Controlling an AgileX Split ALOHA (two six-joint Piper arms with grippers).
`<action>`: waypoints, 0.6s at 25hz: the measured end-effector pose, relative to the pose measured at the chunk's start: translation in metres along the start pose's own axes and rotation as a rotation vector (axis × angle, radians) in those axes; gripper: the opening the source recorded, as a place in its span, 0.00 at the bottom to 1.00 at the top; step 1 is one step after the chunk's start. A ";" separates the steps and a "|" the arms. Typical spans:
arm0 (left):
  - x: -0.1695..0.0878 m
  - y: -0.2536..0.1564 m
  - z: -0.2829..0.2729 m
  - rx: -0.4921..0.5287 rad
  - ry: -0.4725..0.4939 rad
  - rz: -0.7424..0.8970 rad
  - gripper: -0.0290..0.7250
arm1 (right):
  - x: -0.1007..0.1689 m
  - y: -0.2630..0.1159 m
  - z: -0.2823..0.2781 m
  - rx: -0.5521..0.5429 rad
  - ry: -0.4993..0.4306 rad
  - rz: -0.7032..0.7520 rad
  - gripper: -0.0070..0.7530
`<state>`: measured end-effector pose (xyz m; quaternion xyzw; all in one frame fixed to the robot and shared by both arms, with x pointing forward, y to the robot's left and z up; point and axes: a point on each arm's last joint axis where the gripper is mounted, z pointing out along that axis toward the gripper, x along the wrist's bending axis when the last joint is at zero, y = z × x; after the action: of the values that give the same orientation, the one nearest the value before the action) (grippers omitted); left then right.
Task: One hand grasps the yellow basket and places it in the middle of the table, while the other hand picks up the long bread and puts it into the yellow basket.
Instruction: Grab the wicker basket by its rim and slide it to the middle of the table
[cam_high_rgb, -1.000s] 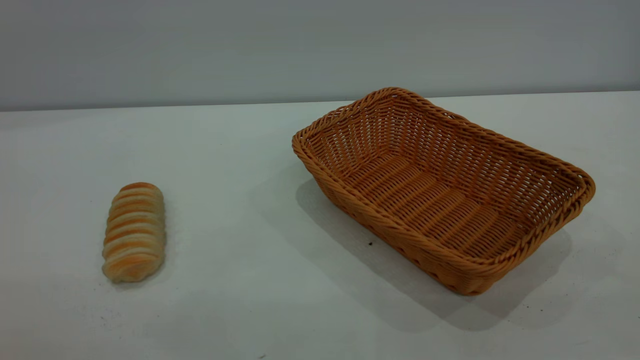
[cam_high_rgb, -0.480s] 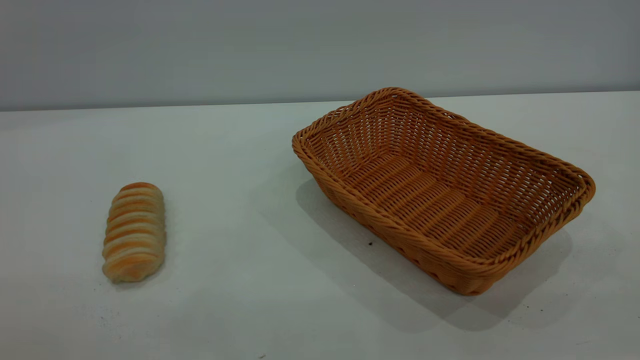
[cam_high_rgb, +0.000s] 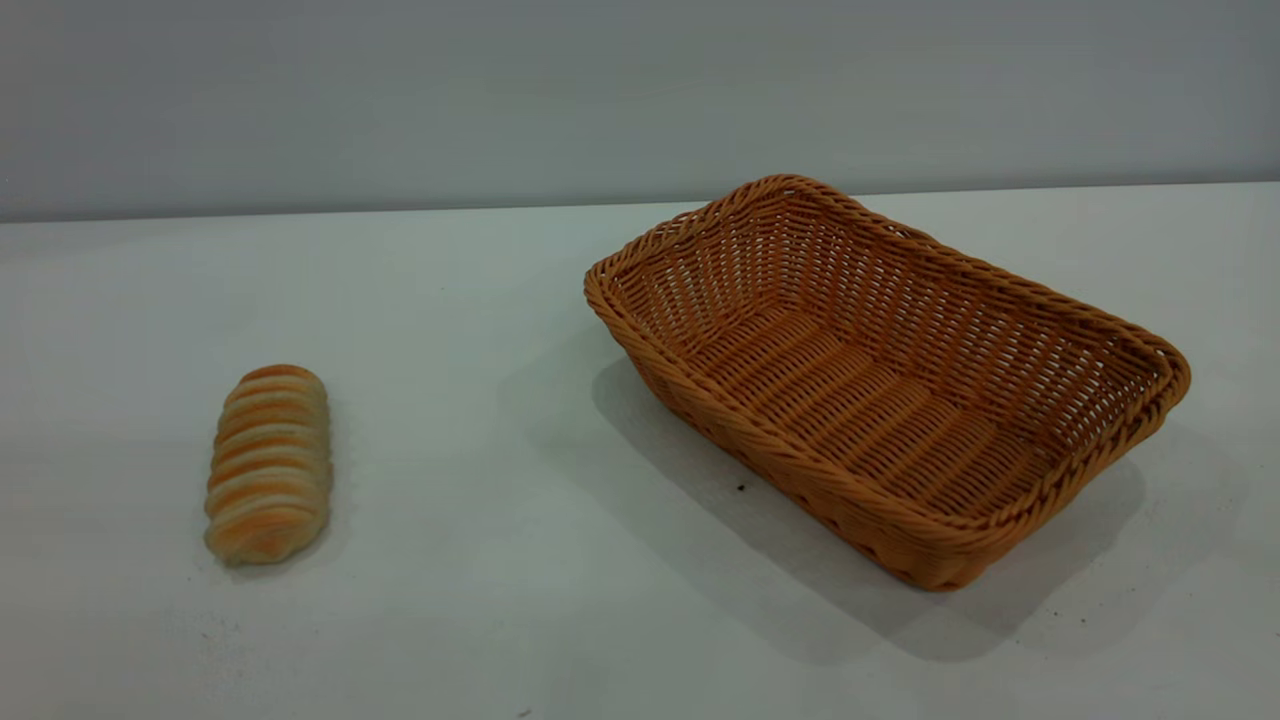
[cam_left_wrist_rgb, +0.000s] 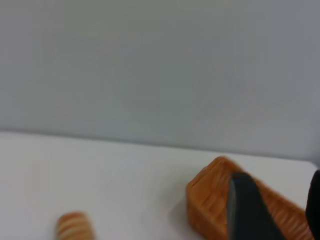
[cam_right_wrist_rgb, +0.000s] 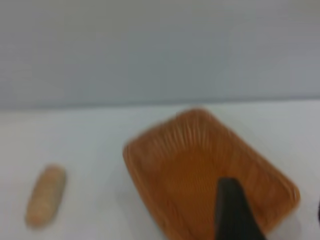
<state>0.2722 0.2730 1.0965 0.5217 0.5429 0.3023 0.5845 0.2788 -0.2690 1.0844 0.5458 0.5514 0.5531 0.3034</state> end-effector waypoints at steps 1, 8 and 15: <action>0.000 0.004 0.008 -0.001 -0.015 -0.003 0.51 | -0.003 0.004 0.006 -0.006 -0.009 0.015 0.60; 0.008 0.039 0.065 -0.048 -0.049 0.134 0.51 | -0.035 0.013 0.077 0.137 -0.102 0.221 0.77; 0.004 0.082 0.134 0.064 -0.219 0.389 0.51 | -0.064 -0.017 0.141 0.393 -0.146 0.308 0.78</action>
<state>0.4182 0.2612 1.1542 0.6648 0.3746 0.3334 0.5537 0.4205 -0.2864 1.0229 0.7103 0.5354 0.4340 0.1429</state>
